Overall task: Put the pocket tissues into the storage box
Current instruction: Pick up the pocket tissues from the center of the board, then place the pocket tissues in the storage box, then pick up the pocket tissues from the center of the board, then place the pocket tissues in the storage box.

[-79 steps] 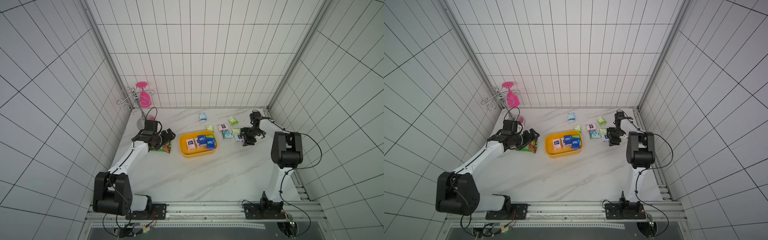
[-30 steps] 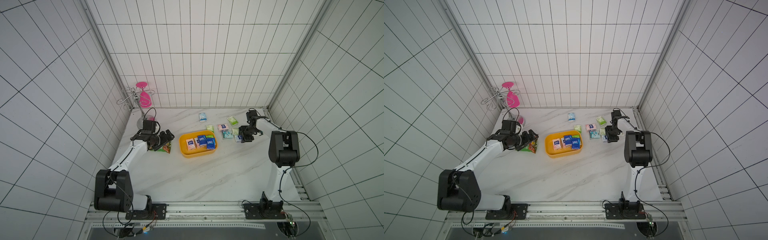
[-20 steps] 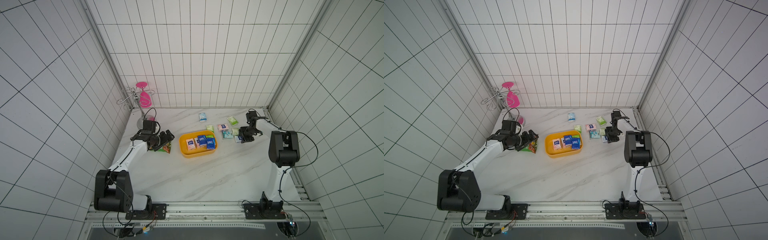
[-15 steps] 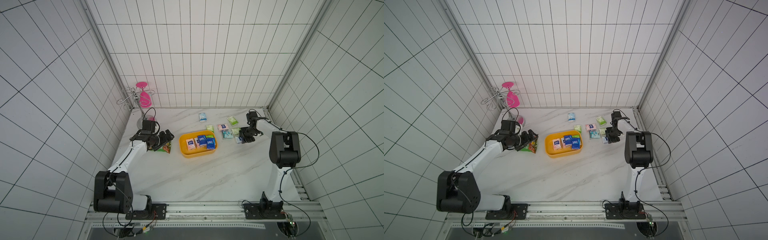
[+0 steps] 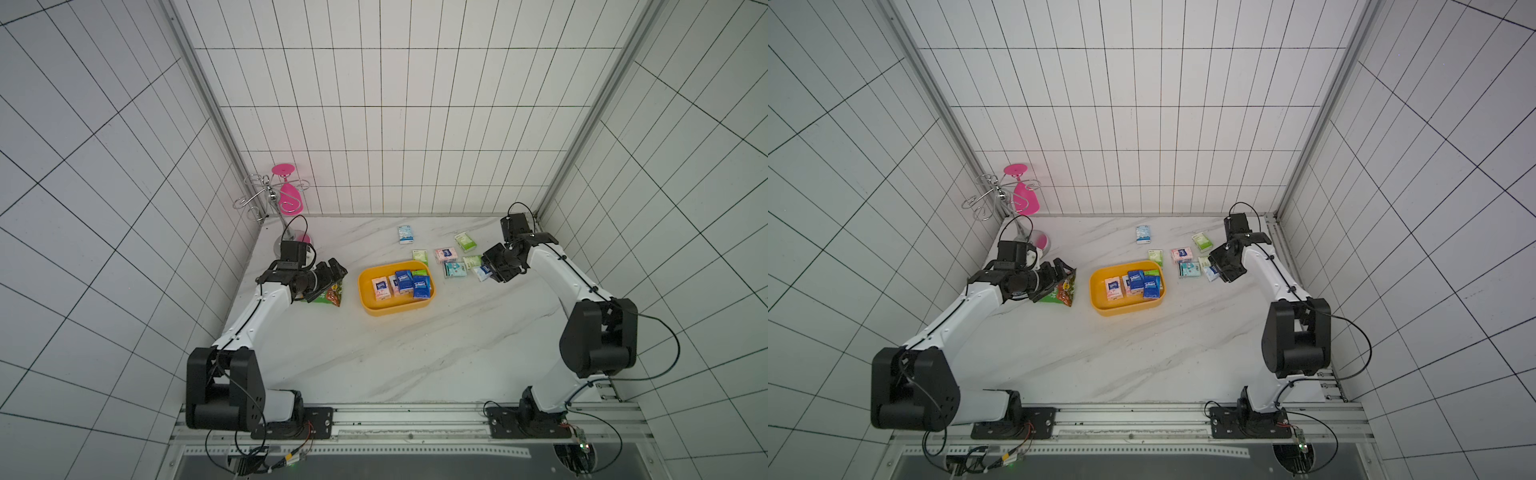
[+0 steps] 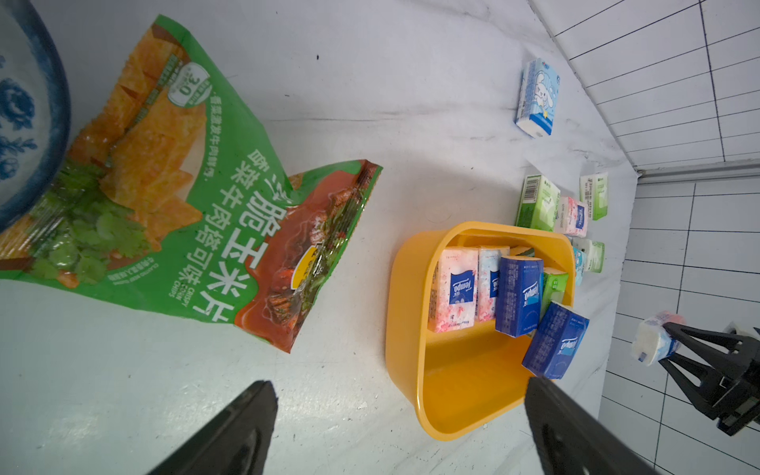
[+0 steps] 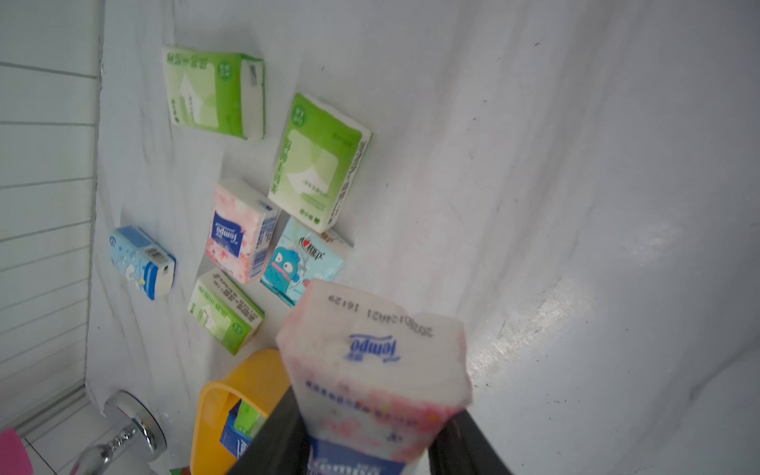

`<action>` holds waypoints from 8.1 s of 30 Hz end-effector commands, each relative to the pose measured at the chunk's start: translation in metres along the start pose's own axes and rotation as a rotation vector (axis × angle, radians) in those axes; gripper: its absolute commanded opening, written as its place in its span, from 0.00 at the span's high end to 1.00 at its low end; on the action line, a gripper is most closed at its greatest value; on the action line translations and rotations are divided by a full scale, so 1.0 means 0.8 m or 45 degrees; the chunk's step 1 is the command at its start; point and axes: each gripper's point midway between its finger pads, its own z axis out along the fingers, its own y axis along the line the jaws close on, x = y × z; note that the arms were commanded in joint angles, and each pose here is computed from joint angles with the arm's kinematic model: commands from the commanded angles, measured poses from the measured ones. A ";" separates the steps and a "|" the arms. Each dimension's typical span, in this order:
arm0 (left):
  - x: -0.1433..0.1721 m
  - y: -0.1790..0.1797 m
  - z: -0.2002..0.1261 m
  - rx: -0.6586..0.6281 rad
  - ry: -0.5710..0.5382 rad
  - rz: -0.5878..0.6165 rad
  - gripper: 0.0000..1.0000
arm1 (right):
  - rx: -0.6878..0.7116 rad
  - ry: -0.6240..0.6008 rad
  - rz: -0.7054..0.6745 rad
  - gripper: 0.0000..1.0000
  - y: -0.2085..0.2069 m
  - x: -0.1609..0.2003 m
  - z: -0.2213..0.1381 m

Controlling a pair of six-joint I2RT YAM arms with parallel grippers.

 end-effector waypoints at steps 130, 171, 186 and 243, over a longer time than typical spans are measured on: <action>0.008 -0.013 -0.016 -0.105 -0.035 0.236 0.03 | 0.183 0.207 0.561 0.51 0.031 -0.015 0.175; 0.000 0.033 -0.007 0.094 0.006 -0.261 0.03 | -0.236 0.188 -1.229 0.76 0.234 0.206 -0.016; 0.005 0.043 -0.032 0.046 -0.037 -0.249 0.02 | -0.236 0.331 -1.655 0.74 0.245 0.323 0.053; 0.001 -0.058 0.003 0.022 0.040 0.115 0.03 | 0.110 0.124 -0.488 0.32 0.062 -0.041 0.039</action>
